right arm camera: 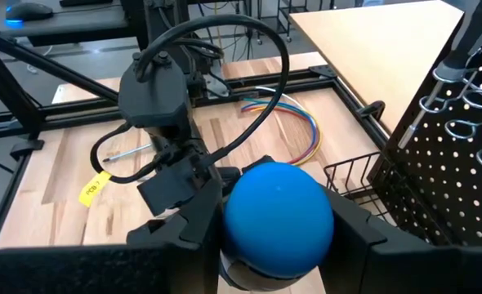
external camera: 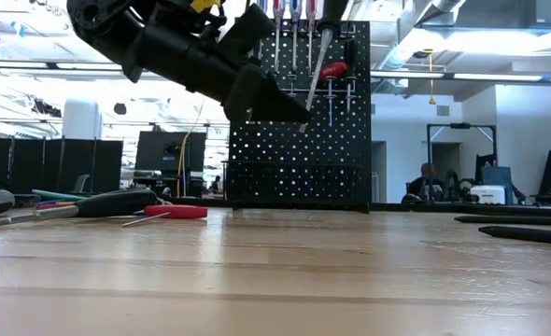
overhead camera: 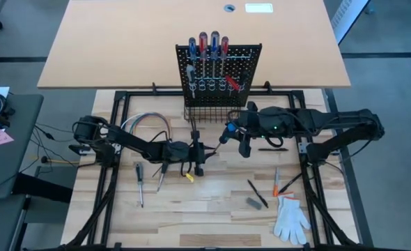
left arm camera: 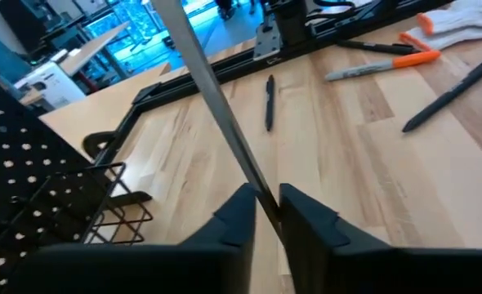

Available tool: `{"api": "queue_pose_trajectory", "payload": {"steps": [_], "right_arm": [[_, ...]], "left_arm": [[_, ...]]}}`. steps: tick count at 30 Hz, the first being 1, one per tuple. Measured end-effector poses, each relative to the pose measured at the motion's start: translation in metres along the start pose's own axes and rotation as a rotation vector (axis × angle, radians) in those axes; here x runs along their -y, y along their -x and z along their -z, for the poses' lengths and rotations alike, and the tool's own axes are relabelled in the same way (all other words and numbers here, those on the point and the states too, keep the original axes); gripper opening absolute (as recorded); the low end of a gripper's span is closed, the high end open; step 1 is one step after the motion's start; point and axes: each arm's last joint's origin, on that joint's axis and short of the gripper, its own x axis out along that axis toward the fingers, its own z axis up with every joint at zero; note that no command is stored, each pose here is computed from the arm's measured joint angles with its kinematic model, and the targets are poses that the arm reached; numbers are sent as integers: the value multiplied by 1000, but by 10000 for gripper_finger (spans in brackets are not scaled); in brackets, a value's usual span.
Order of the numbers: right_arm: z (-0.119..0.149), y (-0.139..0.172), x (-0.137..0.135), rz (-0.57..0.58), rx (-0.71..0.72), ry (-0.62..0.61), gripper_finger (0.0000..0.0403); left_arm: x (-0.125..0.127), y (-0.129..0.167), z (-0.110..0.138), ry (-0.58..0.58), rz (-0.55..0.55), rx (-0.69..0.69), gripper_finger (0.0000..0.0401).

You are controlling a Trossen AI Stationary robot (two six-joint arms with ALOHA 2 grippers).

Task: Hang tools onto peg board
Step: Hang the black and blue screwdriver on the black peg board

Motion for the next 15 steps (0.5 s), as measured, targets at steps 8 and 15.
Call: {"api": "queue_pose_trajectory", "payload": {"steps": [8,15], "right_arm": [[1,2,-8,-25,4,39,176],[0,39,-12,42,43,55,268]], "left_arm": [[0,0,0,36,15,5,8],[-5,-2,4,89,24,-14,1]]}}
